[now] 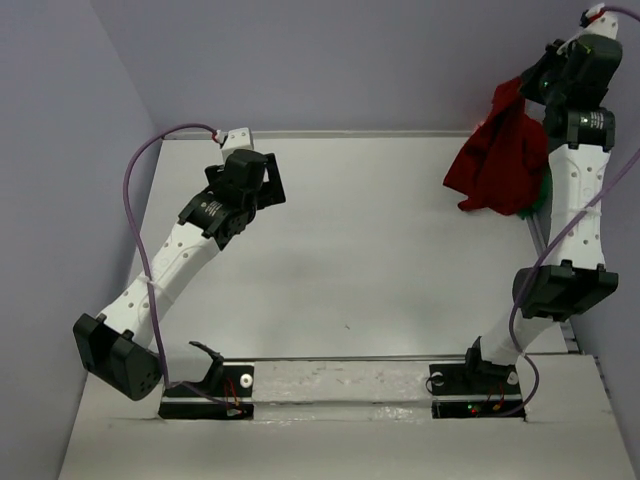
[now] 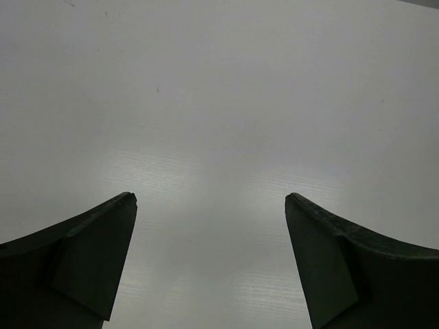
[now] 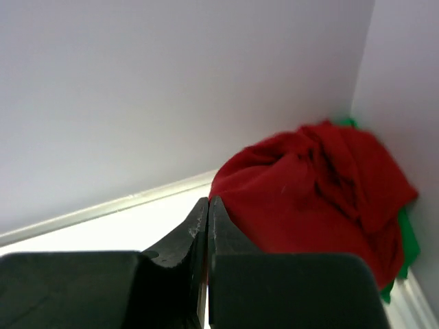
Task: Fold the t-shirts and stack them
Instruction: Grab the tshirt from the pile, then move the tshirt to the center of the board
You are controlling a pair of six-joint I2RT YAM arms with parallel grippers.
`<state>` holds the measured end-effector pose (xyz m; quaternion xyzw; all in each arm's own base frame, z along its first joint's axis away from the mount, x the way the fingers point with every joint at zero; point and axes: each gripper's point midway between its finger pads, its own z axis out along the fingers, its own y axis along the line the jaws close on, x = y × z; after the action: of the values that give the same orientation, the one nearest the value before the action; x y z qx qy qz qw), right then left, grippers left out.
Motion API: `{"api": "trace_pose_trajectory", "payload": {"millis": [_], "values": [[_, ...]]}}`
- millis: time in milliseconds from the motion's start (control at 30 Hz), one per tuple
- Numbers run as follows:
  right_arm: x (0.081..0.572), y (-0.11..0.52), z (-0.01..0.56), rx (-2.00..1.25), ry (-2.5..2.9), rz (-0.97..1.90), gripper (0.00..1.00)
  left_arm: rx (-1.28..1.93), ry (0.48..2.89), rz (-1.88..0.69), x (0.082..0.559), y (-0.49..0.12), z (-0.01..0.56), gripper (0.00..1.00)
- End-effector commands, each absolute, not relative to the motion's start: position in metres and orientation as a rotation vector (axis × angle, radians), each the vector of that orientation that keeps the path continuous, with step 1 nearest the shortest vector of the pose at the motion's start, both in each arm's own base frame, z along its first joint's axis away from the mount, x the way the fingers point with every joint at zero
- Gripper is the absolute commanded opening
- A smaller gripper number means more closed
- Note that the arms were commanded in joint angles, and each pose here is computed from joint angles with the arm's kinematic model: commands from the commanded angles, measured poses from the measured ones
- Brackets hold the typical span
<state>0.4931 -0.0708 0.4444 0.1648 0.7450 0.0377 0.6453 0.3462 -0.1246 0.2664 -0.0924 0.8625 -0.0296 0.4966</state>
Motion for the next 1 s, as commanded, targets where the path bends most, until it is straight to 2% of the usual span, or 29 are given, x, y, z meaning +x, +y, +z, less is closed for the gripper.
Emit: {"api": "trace_pose_trajectory", "payload": {"millis": [0, 167, 467, 667, 800, 967], "values": [[0.472, -0.041, 0.508, 0.176, 1.629, 0.139, 0.00, -0.249, 2.038, -0.092, 0.346, -0.124, 0.278, 0.99], [0.425, 0.002, 0.587, -0.007, 1.443, 0.263, 0.00, -0.268, 2.027, -0.097, 0.342, -0.121, 0.279, 0.99], [0.340, 0.089, 0.652, -0.314, 1.240, 0.487, 0.00, -0.357, 1.981, -0.045, 0.335, -0.103, 0.287, 0.99], [0.307, 0.116, 0.664, -0.413, 1.196, 0.670, 0.00, -0.559, 1.793, 0.054, 0.323, -0.060, 0.333, 0.99], [0.300, 0.154, 0.651, -0.533, 1.219, 0.879, 0.00, -0.624, 1.683, 0.049, 0.312, -0.042, 0.373, 0.99], [0.284, 0.211, 0.633, -0.682, 1.243, 1.069, 0.00, -0.671, 1.654, 0.138, 0.302, -0.025, 0.387, 0.99]]}}
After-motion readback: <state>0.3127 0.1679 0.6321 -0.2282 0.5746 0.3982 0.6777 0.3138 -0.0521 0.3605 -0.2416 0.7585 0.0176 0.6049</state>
